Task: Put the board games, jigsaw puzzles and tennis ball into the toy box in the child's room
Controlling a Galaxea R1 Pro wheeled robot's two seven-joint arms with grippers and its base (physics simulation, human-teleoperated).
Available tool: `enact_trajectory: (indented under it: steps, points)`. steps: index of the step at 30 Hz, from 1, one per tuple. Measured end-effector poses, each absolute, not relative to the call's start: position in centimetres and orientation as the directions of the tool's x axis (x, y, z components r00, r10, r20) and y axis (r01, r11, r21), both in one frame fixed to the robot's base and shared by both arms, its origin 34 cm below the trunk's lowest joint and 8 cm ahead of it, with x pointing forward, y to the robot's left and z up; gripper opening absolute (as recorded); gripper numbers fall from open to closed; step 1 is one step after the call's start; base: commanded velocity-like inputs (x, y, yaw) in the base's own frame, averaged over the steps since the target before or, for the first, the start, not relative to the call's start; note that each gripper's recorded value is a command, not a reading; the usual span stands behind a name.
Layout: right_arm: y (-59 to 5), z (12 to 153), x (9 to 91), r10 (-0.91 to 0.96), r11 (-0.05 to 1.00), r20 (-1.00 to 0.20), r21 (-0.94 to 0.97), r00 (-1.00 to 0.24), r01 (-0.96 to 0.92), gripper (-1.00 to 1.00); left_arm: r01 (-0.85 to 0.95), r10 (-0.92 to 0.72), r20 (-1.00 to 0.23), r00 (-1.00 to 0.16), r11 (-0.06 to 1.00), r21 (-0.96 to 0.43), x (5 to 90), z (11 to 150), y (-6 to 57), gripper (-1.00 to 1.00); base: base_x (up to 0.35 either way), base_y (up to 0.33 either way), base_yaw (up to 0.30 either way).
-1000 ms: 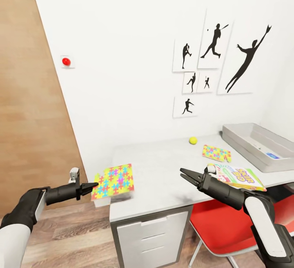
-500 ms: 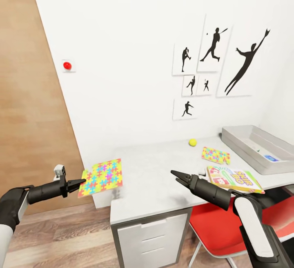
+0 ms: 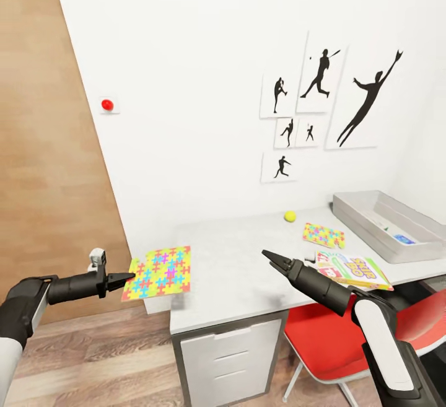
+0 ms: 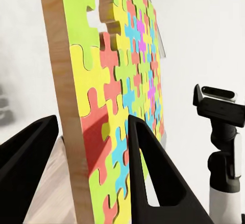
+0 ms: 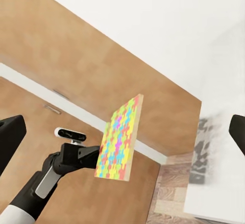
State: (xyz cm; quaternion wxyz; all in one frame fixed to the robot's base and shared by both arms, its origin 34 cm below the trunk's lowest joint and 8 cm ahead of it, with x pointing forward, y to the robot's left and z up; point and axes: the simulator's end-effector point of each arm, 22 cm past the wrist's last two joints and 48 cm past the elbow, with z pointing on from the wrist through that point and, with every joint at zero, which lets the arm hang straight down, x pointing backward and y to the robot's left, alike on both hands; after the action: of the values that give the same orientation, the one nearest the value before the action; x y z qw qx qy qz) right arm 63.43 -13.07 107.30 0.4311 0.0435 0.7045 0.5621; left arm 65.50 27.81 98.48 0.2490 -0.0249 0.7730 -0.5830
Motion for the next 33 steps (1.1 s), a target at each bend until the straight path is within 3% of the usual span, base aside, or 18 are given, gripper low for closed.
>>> enact_trajectory:
  steps: [33]
  points:
    - [-12.3, 111.2, 62.6, 0.532, 0.361, -0.561, 0.828, -0.634, -0.430, 1.00, 0.252, -0.326, -0.357, -0.876, 0.321, -0.913, 64.9, 102.4, 27.8, -1.00, -0.012, 0.000, 0.000]
